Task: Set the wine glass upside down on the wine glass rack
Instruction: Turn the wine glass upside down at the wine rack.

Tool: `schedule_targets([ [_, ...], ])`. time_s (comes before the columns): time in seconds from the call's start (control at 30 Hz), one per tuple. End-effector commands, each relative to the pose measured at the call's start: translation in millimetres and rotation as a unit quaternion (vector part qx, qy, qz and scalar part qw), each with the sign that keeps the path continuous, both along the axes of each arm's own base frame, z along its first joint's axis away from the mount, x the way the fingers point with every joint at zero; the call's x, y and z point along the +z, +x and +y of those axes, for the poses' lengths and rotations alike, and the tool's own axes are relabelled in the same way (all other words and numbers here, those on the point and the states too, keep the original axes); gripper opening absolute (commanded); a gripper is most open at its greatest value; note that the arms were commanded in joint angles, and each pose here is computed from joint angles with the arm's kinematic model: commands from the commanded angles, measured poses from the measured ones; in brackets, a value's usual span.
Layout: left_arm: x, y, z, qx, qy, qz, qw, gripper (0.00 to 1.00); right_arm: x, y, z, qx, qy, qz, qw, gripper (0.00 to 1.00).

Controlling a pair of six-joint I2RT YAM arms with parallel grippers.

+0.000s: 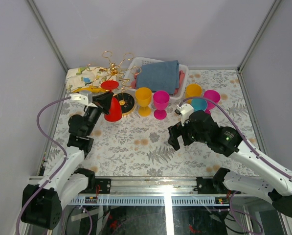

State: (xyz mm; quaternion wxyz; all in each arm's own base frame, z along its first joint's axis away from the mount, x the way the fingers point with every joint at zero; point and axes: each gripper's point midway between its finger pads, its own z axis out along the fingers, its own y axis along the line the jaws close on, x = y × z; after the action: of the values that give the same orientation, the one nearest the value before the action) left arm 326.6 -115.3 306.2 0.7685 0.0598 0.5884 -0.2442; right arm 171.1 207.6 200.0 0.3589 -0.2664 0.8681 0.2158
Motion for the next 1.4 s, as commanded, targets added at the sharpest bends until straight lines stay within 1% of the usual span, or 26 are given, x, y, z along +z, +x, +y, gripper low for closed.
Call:
schedule_targets([
  [0.0, 42.7, 2.5, -3.7, -0.011, -0.009, -0.071, 0.997, 0.0, 23.5, 4.8, 4.2, -0.004, 0.03, -0.022, 0.999, 0.99],
  [0.5, 16.5, 44.0, -15.1, -0.02, -0.012, -0.051, 0.998, 0.0, 20.2, 4.9, 3.2, -0.005, 0.026, -0.02, 0.999, 1.0],
  [0.97, 7.4, 71.7, -21.8, -0.022, -0.008, -0.057, 0.998, 0.0, 15.2, 6.4, 2.4, -0.007, 0.017, -0.017, 1.0, 0.99],
  [1.13, 4.6, 74.9, -30.0, -0.043, -0.003, -0.053, 0.998, 0.0, 14.2, 7.1, 2.3, -0.008, 0.014, -0.018, 1.0, 0.99],
  [1.37, 5.3, 64.2, -43.7, -0.088, 0.007, -0.059, 0.994, 0.0, 14.2, 7.8, 4.1, -0.007, 0.016, -0.016, 1.0, 0.99],
])
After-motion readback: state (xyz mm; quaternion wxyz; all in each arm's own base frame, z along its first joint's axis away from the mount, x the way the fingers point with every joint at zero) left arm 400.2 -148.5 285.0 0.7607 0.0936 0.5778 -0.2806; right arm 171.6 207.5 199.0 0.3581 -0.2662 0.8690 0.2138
